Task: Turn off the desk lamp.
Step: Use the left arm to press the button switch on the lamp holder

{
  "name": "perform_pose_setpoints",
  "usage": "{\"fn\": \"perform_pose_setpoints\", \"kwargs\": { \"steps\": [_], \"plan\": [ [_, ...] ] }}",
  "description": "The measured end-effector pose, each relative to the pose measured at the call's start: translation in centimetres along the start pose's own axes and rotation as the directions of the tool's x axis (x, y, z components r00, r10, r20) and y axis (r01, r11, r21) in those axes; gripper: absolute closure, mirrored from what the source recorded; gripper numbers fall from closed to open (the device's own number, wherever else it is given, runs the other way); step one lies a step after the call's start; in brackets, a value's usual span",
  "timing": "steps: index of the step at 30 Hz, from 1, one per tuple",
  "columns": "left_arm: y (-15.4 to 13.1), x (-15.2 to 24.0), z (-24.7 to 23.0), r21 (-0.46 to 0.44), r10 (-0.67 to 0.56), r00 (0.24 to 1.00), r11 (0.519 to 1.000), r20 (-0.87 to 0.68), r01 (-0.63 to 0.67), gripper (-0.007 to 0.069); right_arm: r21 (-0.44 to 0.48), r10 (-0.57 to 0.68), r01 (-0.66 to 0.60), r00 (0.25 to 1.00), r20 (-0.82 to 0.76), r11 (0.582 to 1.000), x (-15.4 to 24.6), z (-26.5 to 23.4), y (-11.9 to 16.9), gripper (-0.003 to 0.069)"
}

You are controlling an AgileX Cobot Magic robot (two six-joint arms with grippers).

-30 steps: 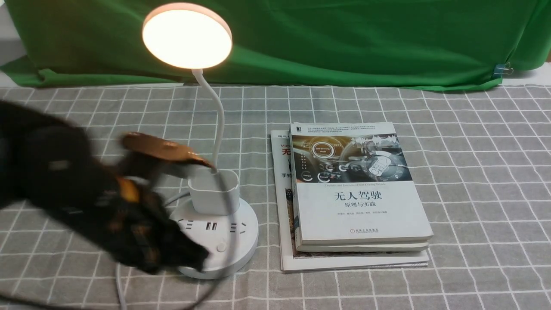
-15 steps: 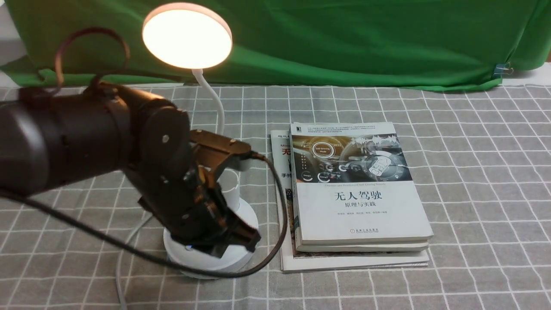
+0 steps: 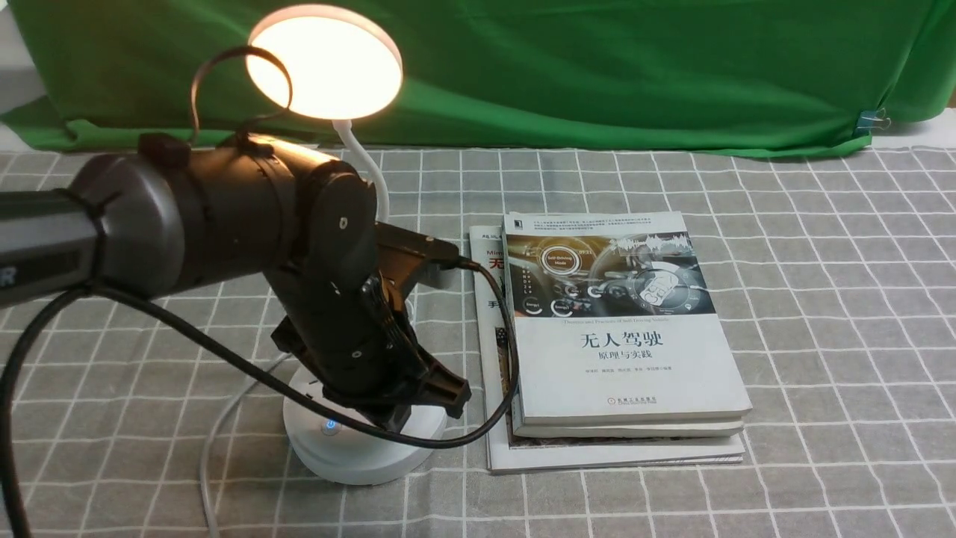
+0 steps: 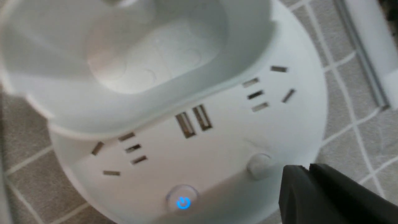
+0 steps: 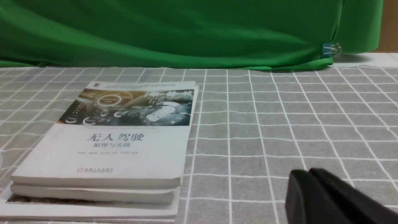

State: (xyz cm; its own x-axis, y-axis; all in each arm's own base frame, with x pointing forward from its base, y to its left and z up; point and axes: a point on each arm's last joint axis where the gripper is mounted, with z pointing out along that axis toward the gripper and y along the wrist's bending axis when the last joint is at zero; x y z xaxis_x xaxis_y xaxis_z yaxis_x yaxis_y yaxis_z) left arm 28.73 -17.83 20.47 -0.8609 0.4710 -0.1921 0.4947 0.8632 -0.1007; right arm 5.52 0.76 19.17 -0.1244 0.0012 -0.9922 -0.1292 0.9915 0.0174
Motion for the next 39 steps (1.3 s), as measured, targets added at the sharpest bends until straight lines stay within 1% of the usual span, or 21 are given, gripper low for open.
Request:
{"fn": "perform_pose_setpoints", "kwargs": {
  "steps": [7, 15, 20, 26, 28, 32, 36, 39],
  "plan": [
    [0.6, -0.1, 0.5, -0.014, -0.004, 1.000, 1.000, -0.011, 0.004, 0.0606, 0.000, 0.000, 0.000, 1.000, 0.000, 1.000, 0.0, 0.0, 0.0, 0.0622],
    [0.7, -0.4, 2.2, -0.013, -0.011, 0.999, 1.000, -0.048, 0.010, 0.0606, 0.000, 0.000, 0.000, 1.000, 0.000, 1.000, 0.0, 0.0, 0.0, 0.0622],
    [0.7, -0.5, 2.3, -0.012, -0.009, 0.998, 1.000, -0.055, 0.009, 0.0606, 0.000, 0.000, 0.000, 1.000, 0.000, 1.000, 0.0, 0.0, 0.0, 0.0622],
    [0.5, -0.2, 0.9, -0.012, -0.005, 1.000, 1.000, -0.031, 0.005, 0.0606, 0.000, 0.000, 0.000, 1.000, 0.000, 1.000, 0.0, 0.0, 0.0, 0.0622],
    [0.3, -0.1, -1.0, -0.011, 0.001, 1.000, 1.000, 0.021, -0.001, 0.0606, 0.000, 0.000, 0.000, 1.000, 0.000, 1.000, 0.0, 0.0, 0.0, 0.0622],
    [0.2, 0.0, -1.7, -0.010, 0.004, 0.999, 1.000, 0.044, -0.003, 0.0606, 0.000, 0.000, 0.000, 1.000, 0.000, 1.000, 0.0, 0.0, 0.0, 0.0622],
    [0.3, -0.1, -1.0, -0.011, 0.002, 1.000, 1.000, 0.025, -0.002, 0.0606, 0.000, 0.000, 0.000, 1.000, 0.000, 1.000, 0.0, 0.0, 0.0, 0.0622],
    [0.4, -0.2, 0.6, -0.012, -0.002, 1.000, 1.000, -0.017, 0.002, 0.0606, 0.000, 0.000, 0.000, 1.000, 0.000, 1.000, 0.0, 0.0, 0.0, 0.0622]
  ]
}}
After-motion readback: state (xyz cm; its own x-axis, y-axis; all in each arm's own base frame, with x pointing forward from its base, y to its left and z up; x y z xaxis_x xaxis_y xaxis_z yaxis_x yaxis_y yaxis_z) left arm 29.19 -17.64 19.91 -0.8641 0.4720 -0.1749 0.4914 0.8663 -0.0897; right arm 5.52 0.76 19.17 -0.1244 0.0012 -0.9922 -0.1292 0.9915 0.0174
